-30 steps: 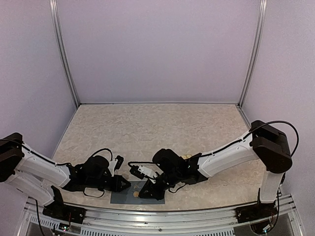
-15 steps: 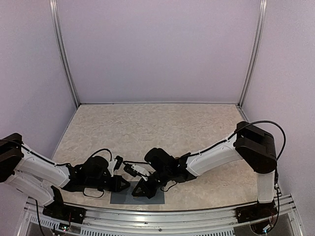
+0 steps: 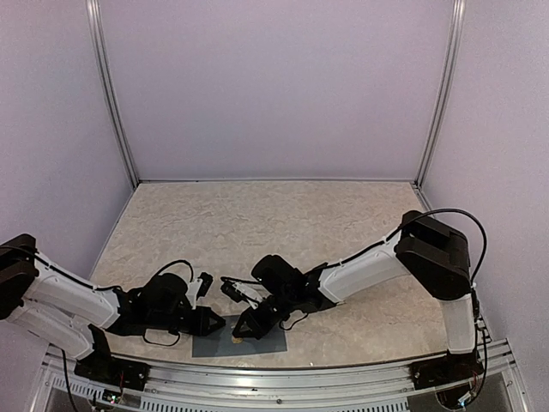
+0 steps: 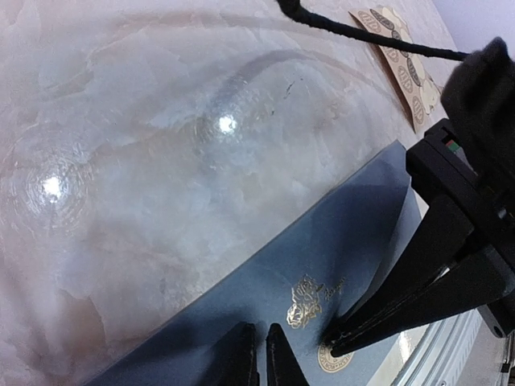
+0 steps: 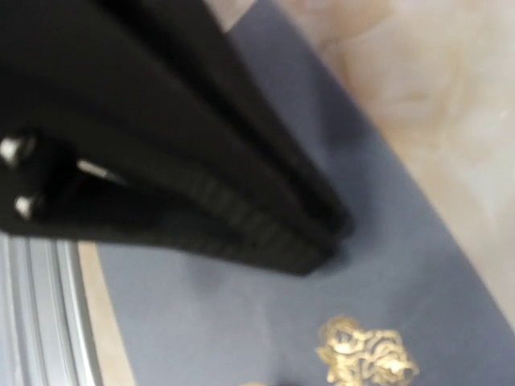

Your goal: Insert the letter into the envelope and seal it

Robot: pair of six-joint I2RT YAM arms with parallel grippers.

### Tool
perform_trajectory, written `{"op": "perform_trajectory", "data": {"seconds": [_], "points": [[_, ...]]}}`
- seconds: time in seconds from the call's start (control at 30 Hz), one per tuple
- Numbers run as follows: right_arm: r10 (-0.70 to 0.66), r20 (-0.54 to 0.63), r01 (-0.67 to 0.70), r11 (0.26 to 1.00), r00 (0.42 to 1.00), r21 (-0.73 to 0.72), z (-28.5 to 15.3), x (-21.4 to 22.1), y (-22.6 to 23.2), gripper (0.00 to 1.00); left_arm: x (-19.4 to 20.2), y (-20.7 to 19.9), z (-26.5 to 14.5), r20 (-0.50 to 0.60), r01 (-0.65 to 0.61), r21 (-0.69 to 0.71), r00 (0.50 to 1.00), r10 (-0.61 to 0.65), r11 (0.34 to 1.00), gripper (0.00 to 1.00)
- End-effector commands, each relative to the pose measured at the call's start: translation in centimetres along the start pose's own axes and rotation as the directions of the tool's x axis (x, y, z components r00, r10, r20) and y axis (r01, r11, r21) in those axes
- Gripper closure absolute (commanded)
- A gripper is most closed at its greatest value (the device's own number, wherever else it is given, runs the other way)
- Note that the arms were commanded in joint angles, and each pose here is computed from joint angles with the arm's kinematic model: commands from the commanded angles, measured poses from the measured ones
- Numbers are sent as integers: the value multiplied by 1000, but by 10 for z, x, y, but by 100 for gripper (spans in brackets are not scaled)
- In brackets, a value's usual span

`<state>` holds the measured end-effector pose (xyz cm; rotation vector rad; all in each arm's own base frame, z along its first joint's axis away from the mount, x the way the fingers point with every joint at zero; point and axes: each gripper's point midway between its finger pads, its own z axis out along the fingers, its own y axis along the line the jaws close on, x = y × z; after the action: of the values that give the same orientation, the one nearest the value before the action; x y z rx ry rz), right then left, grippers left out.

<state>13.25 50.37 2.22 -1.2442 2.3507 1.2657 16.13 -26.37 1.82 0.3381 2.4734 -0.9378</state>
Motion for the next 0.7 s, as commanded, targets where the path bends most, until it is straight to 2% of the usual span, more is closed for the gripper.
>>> {"op": "perform_trajectory", "data": {"seconds": [0.0, 0.23, 0.67], "points": [[92, -40, -88, 993, 995, 81, 6, 15, -29, 100, 8, -1, -3, -23, -16, 2, 1000, 16, 1000, 95], [105, -58, -99, 990, 993, 102, 10, 18, -34, 100, 0, -25, -6, 8, -46, 71, 999, 46, 996, 92], [21, -117, -23, 999, 993, -22, 14, 28, -8, 100, 28, 14, 9, -59, 17, -54, 998, -20, 998, 97]]}}
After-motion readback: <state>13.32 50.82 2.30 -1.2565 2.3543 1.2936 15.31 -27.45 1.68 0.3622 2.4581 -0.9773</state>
